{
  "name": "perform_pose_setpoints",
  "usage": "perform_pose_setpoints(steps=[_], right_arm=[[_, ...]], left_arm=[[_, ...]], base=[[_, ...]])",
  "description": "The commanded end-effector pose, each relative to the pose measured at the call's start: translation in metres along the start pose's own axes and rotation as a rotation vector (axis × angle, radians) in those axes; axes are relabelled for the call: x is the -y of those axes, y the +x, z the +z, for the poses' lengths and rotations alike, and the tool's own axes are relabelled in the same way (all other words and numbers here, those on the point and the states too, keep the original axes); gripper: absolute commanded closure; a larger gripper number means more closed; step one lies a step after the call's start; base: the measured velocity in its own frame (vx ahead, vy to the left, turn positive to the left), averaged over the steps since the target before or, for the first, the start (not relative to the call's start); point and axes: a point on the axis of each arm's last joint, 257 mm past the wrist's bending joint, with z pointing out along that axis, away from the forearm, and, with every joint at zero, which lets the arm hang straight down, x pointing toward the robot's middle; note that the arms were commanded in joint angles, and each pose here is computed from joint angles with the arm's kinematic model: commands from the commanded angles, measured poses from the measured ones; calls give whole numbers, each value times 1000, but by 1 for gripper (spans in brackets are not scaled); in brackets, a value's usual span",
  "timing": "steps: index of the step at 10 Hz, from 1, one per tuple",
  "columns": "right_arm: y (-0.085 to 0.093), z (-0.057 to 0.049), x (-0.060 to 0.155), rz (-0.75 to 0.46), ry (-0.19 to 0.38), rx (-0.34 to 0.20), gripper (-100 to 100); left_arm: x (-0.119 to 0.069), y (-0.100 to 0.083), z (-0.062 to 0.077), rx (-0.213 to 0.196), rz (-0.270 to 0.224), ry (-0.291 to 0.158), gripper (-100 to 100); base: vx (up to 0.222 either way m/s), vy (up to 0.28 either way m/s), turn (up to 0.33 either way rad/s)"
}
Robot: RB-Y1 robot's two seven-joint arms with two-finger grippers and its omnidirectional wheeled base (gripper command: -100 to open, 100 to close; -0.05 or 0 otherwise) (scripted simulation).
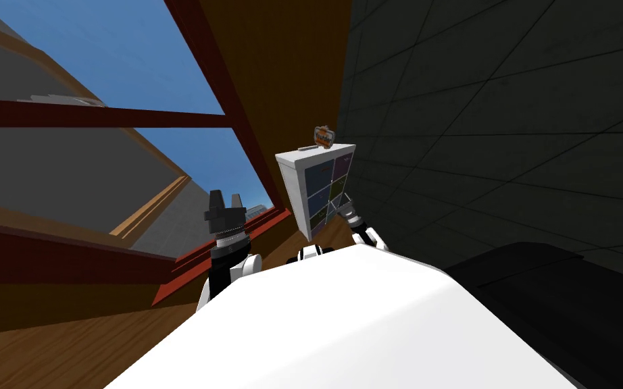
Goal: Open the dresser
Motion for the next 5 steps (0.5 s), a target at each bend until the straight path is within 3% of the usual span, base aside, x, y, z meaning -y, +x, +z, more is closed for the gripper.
perform_pose_setpoints(steps=[1, 5], right_arm=[[11, -4, -12, -69, -24, -17, -100], [20, -8, -21, -166, -46, -31, -100]], left_arm=[[0, 0, 0, 0, 0, 0, 0], [0, 0, 0, 0, 0, 0, 0]], base=[[65, 28, -44], [57, 34, -31]])
